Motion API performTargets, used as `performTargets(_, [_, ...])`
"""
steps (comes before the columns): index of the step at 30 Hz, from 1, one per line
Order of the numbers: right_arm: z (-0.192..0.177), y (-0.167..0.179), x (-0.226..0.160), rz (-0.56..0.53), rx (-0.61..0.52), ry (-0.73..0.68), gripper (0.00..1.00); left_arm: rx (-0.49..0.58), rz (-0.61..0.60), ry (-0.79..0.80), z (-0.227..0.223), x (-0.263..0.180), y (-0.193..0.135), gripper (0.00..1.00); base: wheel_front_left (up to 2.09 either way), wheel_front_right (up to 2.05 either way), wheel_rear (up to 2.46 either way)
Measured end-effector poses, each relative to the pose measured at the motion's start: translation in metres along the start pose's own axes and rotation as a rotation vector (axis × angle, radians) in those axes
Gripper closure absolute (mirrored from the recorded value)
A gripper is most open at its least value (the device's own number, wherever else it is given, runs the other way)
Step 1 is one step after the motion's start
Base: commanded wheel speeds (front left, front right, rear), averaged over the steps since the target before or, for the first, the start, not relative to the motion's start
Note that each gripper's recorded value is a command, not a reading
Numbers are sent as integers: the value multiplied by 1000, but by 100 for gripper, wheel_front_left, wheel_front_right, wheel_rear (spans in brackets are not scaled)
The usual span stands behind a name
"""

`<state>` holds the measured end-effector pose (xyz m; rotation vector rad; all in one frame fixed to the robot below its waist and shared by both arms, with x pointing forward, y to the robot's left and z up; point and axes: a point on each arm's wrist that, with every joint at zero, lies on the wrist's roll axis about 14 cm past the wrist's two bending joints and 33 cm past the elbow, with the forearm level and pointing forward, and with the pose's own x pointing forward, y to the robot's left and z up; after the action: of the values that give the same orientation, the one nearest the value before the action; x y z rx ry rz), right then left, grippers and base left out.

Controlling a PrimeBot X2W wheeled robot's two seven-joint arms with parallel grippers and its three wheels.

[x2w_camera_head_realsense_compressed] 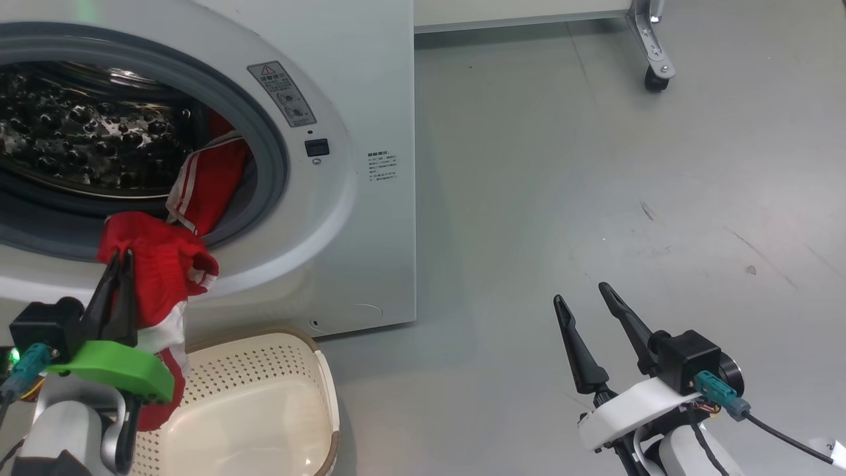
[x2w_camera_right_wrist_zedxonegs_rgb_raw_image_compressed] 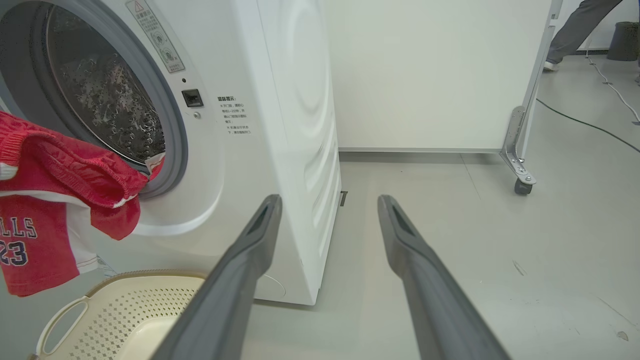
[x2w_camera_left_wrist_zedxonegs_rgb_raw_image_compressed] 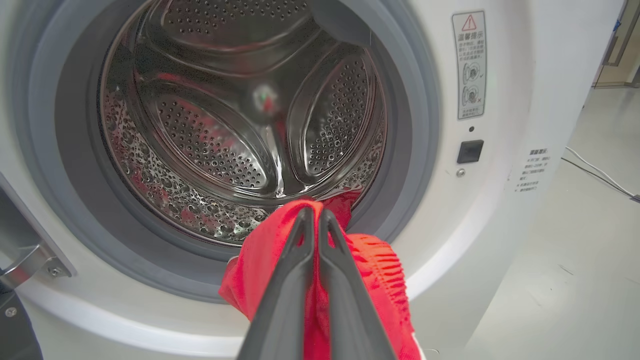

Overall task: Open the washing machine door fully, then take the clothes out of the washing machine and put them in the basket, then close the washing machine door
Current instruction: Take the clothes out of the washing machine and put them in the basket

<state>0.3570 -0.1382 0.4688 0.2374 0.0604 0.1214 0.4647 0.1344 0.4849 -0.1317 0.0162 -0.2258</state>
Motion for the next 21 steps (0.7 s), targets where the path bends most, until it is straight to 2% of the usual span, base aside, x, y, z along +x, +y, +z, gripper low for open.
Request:
performTargets(11, [-10,-9,3,-31,9,30,0,-8,-11,299,-83,-18,-3,100,0,0,0])
performTargets(21, [-19,-18,10,-56,5,61,0,-13,-33,496,-137,-25,-6,100,0,0,0])
